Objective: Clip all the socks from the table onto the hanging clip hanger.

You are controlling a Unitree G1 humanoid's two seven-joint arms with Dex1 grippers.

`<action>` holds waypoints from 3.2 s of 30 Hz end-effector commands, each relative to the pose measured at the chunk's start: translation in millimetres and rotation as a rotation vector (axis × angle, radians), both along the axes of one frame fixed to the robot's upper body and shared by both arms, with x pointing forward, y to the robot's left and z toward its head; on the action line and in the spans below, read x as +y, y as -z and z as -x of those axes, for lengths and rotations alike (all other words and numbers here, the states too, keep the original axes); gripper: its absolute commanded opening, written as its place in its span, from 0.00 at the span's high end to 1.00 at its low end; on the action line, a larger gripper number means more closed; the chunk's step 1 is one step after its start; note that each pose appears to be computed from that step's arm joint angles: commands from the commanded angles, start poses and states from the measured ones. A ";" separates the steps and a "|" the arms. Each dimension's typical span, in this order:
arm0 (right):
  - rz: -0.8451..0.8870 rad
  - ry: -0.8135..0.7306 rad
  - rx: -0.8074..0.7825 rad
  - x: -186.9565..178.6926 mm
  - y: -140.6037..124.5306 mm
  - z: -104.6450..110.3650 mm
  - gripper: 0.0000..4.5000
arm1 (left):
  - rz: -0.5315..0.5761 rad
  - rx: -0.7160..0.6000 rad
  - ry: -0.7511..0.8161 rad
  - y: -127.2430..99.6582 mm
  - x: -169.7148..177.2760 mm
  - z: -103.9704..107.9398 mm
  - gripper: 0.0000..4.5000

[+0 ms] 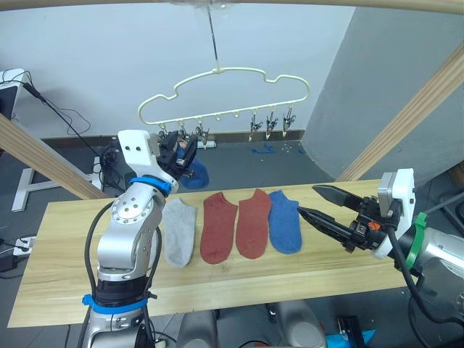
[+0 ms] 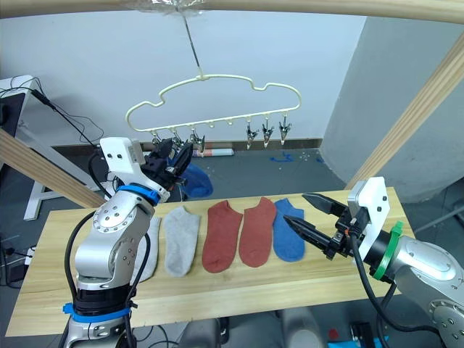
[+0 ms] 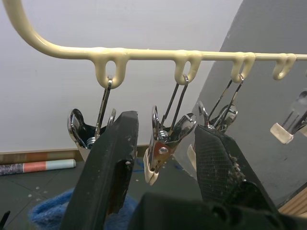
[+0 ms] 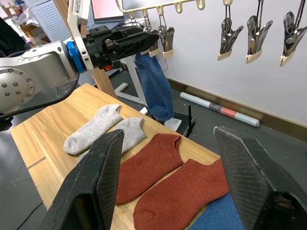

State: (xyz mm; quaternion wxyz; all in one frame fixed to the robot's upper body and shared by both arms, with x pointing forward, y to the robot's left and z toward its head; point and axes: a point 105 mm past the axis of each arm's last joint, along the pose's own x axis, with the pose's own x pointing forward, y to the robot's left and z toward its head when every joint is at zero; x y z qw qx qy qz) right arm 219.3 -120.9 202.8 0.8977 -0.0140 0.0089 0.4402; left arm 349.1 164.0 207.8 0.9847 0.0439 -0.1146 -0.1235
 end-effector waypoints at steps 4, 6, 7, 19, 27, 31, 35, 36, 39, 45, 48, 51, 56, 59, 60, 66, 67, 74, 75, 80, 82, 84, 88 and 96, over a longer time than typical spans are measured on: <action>0.002 -0.023 -0.030 5.7 -5.2 7.2 0.31 | 0.004 -0.060 -0.019 -13.5 0.7 -5.2 0.51; 0.003 -0.022 -0.031 6.1 -4.9 7.3 0.31 | 0.009 -0.062 -0.019 -14.1 0.6 -6.5 0.51; 0.003 -0.021 -0.030 6.3 -4.8 7.3 0.31 | 0.011 -0.063 -0.018 -14.5 -0.2 -7.0 0.51; 0.002 -0.018 -0.022 6.7 -2.7 7.2 0.31 | 0.037 -0.078 -0.019 -22.0 -1.5 -10.8 0.51; -0.001 -0.015 -0.019 7.4 -2.0 7.2 0.31 | 0.036 -0.078 -0.019 -22.4 -1.8 -12.1 0.51; -0.002 -0.013 -0.020 7.5 -2.0 7.3 0.30 | 0.044 -0.071 -0.023 -21.3 -0.9 -12.8 0.55; -0.002 -0.012 -0.018 7.9 -1.9 7.6 0.30 | 0.050 -0.066 -0.019 -20.9 -1.2 -13.1 0.79; -0.002 -0.012 -0.018 8.0 -1.9 7.6 0.30 | 0.051 -0.068 -0.022 -21.2 -0.8 -13.2 0.85; -0.003 -0.014 -0.016 8.1 -1.6 7.5 0.30 | 0.055 -0.072 -0.026 -22.3 0.2 -12.9 0.94; 0.006 -0.020 -0.014 9.7 -1.4 5.9 0.30 | 0.087 -0.068 -0.011 -25.9 1.4 -11.2 0.94; 0.042 -0.005 0.026 9.4 3.5 -1.5 0.30 | 0.137 -0.047 -0.009 -27.9 7.5 -9.7 0.94; 0.149 0.056 0.105 4.3 20.4 -22.4 0.26 | 0.204 -0.019 0.015 -29.8 12.8 -6.1 0.94; 0.226 0.119 0.141 3.5 28.0 -46.6 0.01 | 0.267 -0.001 0.069 -35.0 9.2 -1.0 0.94; 0.272 0.173 0.163 8.4 32.0 -67.5 0.01 | 0.350 0.020 0.108 -39.9 6.2 1.8 0.94; 0.275 0.181 0.163 11.6 31.5 -71.9 0.01 | 0.367 0.027 0.113 -41.0 5.8 2.6 0.94; 0.311 0.224 0.214 22.1 41.1 -84.5 0.01 | 0.426 0.078 0.163 -43.4 -0.6 8.1 0.94; 0.320 0.232 0.221 21.9 43.0 -85.0 0.01 | 0.431 0.082 0.162 -43.4 -0.5 8.9 0.94; 0.481 0.293 0.336 26.5 91.5 -94.6 0.01 | 0.423 0.103 0.123 -39.8 9.0 14.5 0.94; 0.486 0.294 0.336 28.2 94.5 -96.1 0.01 | 0.422 0.104 0.122 -39.7 9.5 14.8 0.94; 0.541 0.314 0.339 28.0 109.5 -103.3 0.01 | 0.432 0.113 0.126 -40.2 9.5 16.0 0.94; 0.550 0.322 0.323 30.0 113.5 -110.7 0.01 | 0.436 0.116 0.123 -40.5 10.2 15.9 0.94; 0.554 0.325 0.313 30.7 114.6 -116.2 0.01 | 0.427 0.115 0.117 -40.3 10.4 16.9 0.94; 0.556 0.324 0.286 31.7 110.7 -124.4 0.01 | 0.424 0.121 0.113 -38.3 10.9 18.2 0.94; 0.587 0.347 0.250 20.8 111.4 -141.9 0.01 | 0.420 0.118 0.097 -37.9 11.5 21.8 0.94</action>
